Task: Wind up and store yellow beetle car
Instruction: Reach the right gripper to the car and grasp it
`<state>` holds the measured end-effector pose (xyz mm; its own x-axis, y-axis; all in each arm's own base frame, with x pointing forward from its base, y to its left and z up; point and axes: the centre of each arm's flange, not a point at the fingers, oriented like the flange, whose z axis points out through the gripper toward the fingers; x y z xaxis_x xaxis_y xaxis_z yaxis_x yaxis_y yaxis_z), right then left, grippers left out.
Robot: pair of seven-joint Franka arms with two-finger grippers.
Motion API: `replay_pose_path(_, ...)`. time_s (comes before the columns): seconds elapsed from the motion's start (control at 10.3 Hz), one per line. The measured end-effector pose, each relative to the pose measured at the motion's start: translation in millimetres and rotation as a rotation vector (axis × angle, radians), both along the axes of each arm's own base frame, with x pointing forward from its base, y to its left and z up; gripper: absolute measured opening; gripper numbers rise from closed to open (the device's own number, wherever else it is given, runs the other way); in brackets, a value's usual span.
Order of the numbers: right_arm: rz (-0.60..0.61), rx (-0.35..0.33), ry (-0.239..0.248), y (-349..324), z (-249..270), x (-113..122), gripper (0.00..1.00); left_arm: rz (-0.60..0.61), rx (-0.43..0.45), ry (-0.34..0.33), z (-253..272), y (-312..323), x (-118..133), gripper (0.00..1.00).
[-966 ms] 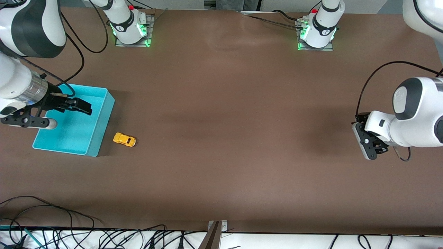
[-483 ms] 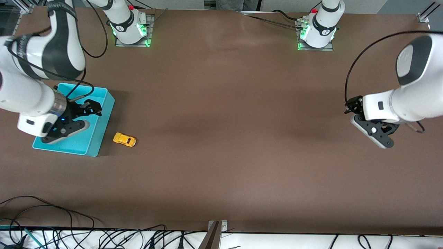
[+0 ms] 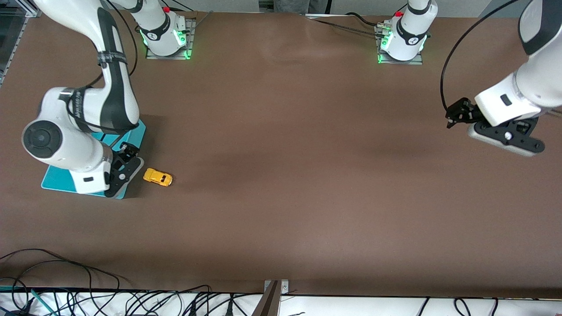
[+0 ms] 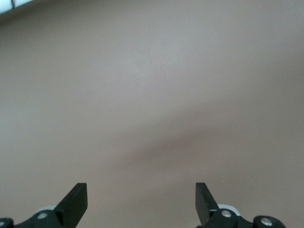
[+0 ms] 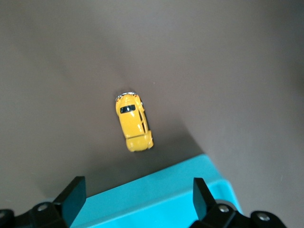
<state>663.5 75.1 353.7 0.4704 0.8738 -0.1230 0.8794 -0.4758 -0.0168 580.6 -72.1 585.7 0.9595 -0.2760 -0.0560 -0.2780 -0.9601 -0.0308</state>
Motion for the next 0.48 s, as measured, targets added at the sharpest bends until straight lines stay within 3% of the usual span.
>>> replay_pose_path(0.29,0.207,0.128,0.001,1.9,-56.5,3.1,1.00,0.103,-0.029,-0.013,16.2,-7.5,-31.1,1.00)
replay_pose_path(0.48,0.283,0.164,0.031,-6.6,-89.9,-3.7,1.00,0.138,-0.056,-0.007,18.1,0.7,-40.0,1.00)
